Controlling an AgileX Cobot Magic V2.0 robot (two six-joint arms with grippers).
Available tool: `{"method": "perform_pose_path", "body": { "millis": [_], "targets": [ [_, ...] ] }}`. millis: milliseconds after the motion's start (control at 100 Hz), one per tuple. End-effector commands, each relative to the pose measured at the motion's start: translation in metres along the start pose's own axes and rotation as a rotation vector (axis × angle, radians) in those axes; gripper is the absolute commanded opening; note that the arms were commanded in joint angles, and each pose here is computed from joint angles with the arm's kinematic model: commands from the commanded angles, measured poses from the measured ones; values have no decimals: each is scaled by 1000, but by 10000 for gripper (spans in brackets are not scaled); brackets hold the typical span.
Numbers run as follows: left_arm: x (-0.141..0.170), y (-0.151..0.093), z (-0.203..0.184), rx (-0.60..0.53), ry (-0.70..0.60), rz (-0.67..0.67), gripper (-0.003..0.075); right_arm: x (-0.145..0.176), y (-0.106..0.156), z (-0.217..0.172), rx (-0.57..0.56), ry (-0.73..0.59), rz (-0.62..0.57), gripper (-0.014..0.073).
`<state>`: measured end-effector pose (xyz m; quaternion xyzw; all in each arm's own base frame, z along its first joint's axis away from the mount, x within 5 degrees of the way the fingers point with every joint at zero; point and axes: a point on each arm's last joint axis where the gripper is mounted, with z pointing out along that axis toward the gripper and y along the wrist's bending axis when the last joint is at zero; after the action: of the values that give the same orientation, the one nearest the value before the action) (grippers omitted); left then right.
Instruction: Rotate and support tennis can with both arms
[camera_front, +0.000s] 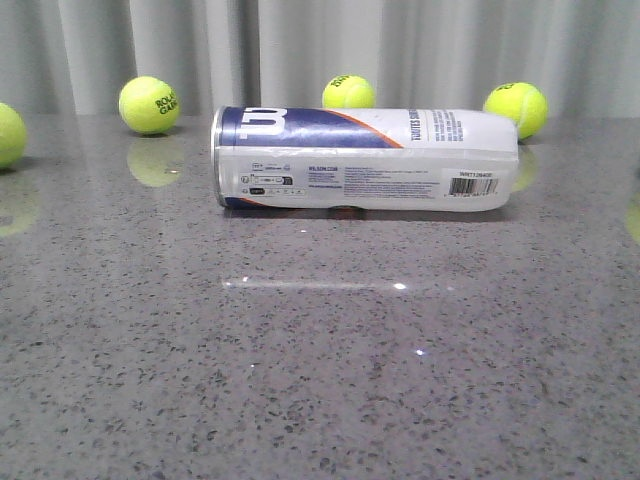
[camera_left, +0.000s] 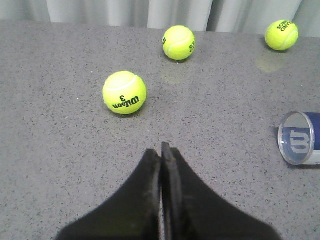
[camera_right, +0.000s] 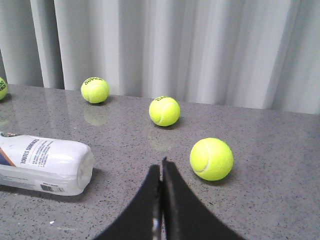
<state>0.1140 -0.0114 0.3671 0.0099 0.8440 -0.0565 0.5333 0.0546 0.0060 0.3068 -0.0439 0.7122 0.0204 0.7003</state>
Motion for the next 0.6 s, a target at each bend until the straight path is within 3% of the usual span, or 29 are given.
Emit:
{"method": "perform_pose_path", "body": {
  "millis": [0, 80, 200, 270, 440, 590],
  "targets": [
    [-14, -2, -5, 16, -72, -29, 56, -14, -1, -1, 18, -93, 1, -68],
    [-12, -2, -5, 18, -52, -31, 189, -14, -1, -1, 18, -93, 1, -68],
    [-11, -2, -5, 20, -46, -33, 478, -14, -1, -1, 18, -93, 1, -68],
    [-11, -3, -5, 25, -46, -39, 580, -14, -1, -1, 18, -93, 1, -68],
    [-14, -9, 0, 97, -54, -132, 595, -14, -1, -1, 18, -93, 1, -68],
    [-15, -19, 22, 215, 28, -203, 595, -14, -1, -1, 18, -91, 1, -68]
  ]
}}
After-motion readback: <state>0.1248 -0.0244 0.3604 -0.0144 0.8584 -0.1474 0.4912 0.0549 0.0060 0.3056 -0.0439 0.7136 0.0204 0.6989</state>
